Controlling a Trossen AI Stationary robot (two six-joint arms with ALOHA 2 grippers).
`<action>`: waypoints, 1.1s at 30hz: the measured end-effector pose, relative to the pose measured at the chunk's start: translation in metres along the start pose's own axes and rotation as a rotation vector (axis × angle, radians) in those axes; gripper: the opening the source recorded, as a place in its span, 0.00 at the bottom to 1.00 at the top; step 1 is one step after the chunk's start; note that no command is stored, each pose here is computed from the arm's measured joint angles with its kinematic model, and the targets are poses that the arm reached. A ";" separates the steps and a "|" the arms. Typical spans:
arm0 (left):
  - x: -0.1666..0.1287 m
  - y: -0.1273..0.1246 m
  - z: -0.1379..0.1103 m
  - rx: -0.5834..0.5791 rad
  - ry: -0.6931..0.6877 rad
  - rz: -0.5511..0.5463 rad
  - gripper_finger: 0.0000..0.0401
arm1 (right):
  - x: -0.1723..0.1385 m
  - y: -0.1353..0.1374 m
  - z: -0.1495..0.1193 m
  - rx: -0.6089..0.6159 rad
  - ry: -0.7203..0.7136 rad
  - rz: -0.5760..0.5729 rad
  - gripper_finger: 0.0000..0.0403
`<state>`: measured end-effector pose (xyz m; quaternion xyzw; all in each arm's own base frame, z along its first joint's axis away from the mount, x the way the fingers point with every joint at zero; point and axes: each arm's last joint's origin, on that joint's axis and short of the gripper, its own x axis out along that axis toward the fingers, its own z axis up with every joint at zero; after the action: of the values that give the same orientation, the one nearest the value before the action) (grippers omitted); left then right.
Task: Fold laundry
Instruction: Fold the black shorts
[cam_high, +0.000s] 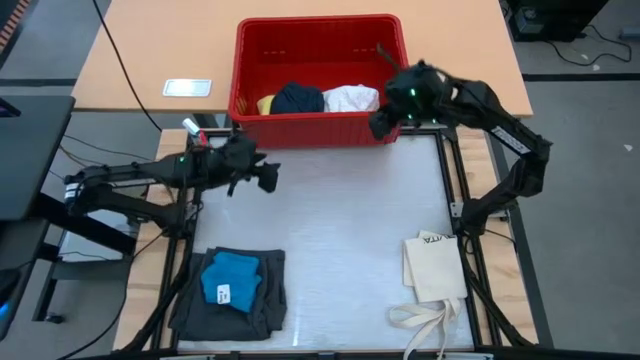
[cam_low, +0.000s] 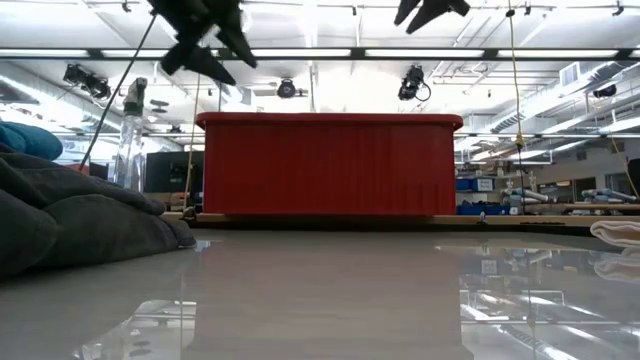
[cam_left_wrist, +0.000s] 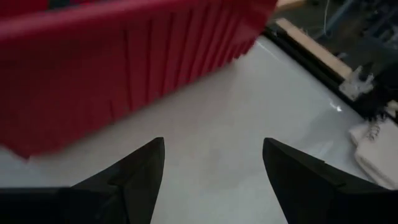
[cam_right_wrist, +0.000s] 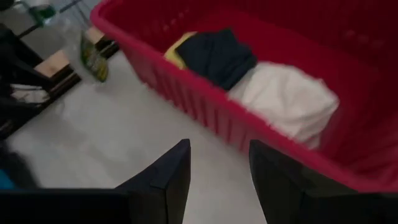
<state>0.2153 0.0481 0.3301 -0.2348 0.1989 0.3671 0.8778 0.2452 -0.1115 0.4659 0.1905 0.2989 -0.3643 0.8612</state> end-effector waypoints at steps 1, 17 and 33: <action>0.005 0.002 0.004 0.002 -0.007 0.012 0.68 | 0.002 -0.005 0.004 -0.013 -0.014 -0.007 0.42; 0.096 0.078 0.132 0.090 -0.124 0.111 0.68 | 0.153 -0.060 0.017 -0.029 0.241 -0.169 0.42; 0.189 0.136 0.108 0.086 0.236 0.105 0.68 | 0.173 -0.039 -0.007 0.063 0.457 -0.119 0.42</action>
<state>0.2572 0.2966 0.2827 -0.2279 0.3283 0.3735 0.8371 0.3097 -0.2228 0.3431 0.2768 0.4854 -0.3708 0.7418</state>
